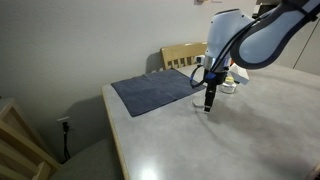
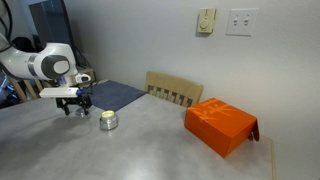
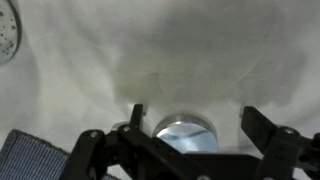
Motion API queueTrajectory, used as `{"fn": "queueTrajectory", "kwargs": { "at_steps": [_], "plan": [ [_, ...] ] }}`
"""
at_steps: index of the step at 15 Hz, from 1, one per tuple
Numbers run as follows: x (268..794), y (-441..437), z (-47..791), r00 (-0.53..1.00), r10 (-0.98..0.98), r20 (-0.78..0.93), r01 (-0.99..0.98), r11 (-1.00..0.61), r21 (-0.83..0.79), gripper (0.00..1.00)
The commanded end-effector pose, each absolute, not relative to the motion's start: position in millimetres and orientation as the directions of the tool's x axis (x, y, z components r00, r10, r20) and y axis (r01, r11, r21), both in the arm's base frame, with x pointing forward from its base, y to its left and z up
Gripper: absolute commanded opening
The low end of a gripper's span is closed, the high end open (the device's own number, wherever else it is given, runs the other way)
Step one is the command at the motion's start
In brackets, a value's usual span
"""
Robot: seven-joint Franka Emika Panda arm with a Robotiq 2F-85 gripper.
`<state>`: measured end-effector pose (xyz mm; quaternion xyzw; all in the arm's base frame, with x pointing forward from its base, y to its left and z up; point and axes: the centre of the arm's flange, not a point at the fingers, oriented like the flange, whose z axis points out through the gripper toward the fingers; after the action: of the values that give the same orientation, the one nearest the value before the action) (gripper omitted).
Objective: Take the silver lid from the table and place it on the silver bottle
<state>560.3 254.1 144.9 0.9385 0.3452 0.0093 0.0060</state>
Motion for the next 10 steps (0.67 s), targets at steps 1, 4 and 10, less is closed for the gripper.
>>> {"fn": "queueTrajectory", "kwargs": {
  "at_steps": [1,4,10],
  "plan": [
    [582.2,249.3,131.9,0.717,0.697,-0.013,0.696,-0.717,-0.039,1.00],
    [591.4,254.0,129.2,0.683,0.730,-0.012,0.728,-0.683,-0.062,1.00],
    [602.2,269.2,123.7,0.650,0.759,-0.034,0.757,-0.650,-0.062,1.00]
  ]
}}
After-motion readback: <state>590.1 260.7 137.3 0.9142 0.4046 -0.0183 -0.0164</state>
